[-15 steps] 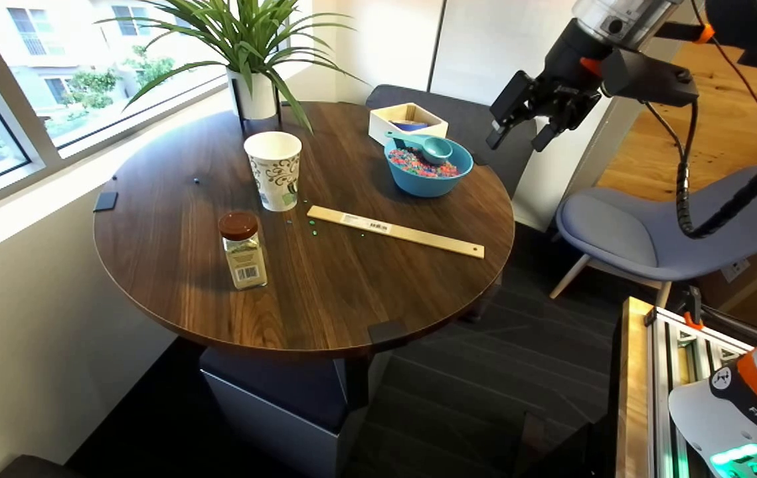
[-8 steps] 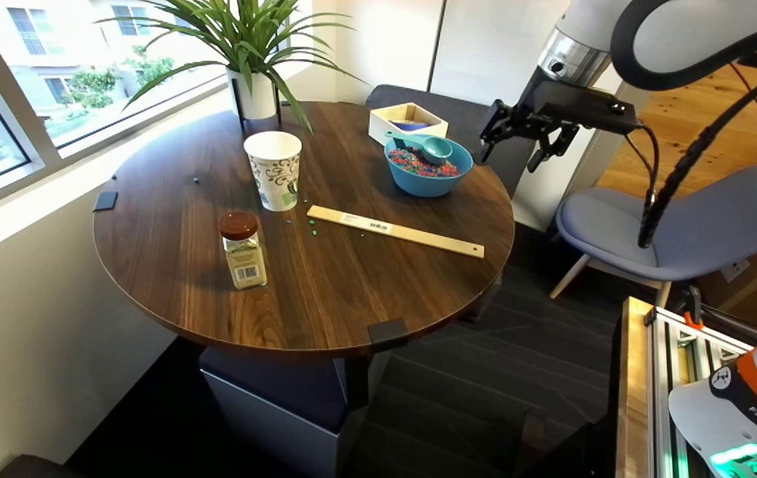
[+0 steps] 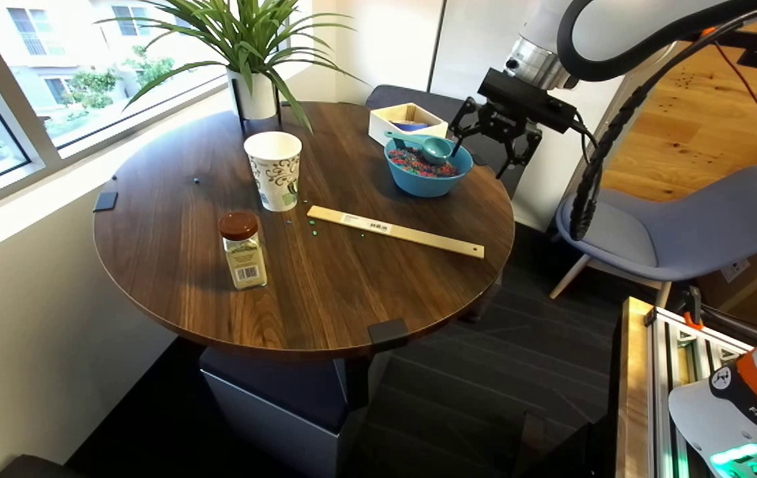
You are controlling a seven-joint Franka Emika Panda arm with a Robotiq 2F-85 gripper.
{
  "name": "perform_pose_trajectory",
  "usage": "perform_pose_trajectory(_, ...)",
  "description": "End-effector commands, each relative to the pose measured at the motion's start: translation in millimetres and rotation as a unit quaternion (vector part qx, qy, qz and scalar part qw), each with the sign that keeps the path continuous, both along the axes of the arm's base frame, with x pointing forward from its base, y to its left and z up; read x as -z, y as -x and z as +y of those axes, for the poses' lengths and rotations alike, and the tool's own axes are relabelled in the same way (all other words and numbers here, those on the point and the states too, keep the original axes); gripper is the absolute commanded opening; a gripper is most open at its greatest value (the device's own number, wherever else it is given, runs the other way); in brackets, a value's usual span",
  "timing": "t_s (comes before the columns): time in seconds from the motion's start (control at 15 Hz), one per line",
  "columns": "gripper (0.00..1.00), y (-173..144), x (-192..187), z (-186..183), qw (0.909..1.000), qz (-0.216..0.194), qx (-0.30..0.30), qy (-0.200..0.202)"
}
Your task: Move the bowl to the left then put the spoon into the cup
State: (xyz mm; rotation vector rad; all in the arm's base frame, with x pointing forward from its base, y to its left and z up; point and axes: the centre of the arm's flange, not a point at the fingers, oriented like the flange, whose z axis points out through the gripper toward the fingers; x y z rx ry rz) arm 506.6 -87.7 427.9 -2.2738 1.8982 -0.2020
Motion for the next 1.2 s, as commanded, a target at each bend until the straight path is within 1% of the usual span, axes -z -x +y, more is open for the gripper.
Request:
perform_pose_trajectory(0.0,0.77,-4.2,2.1,6.1,0.9986,-0.012,0.046,-0.023)
perform_pose_trajectory(0.07,0.69,-0.8,4.0,6.2,0.9982,-0.009,0.054,-0.026)
perform_pose_trajectory(0.13,0.69,1.1,5.4,6.3,0.9979,-0.007,0.058,-0.029)
perform_pose_trajectory(0.2,0.63,3.9,9.0,6.8,0.9976,-0.006,0.064,-0.028)
perform_pose_trajectory(0.33,0.56,6.4,15.1,8.8,0.9968,-0.008,0.075,-0.026)
perform_pose_trajectory(0.4,0.59,6.8,17.3,10.4,0.9965,-0.014,0.079,-0.024)
perform_pose_trajectory(0.47,0.48,6.8,19.9,13.2,0.9962,-0.022,0.082,-0.018)
perform_pose_trajectory(0.53,0.49,6.4,23.0,16.9,0.9959,-0.034,0.083,-0.011)
perform_pose_trajectory(0.6,0.38,6.0,24.3,20.5,0.9955,-0.044,0.084,-0.005)
perform_pose_trajectory(0.67,0.24,5.8,25.6,26.0,0.9954,-0.051,0.082,0.002)
perform_pose_trajectory(0.8,0.07,7.3,27.2,36.1,0.9960,-0.050,0.074,0.011)
perform_pose_trajectory(0.87,0.01,10.2,26.3,42.7,0.9969,-0.042,0.064,0.013)
perform_pose_trajectory(0.93,0.00,13.9,21.4,51.4,0.9982,-0.028,0.050,0.016)
perform_pose_trajectory(1.0,0.00,15.3,16.3,57.3,0.9988,-0.025,0.038,0.016)
perform_pose_trajectory(1.07,0.03,18.0,12.4,68.1,0.9996,-0.017,0.018,0.011)
perform_pose_trajectory(1.13,0.02,19.6,7.2,85.6,0.9999,-0.014,-0.005,0.009)
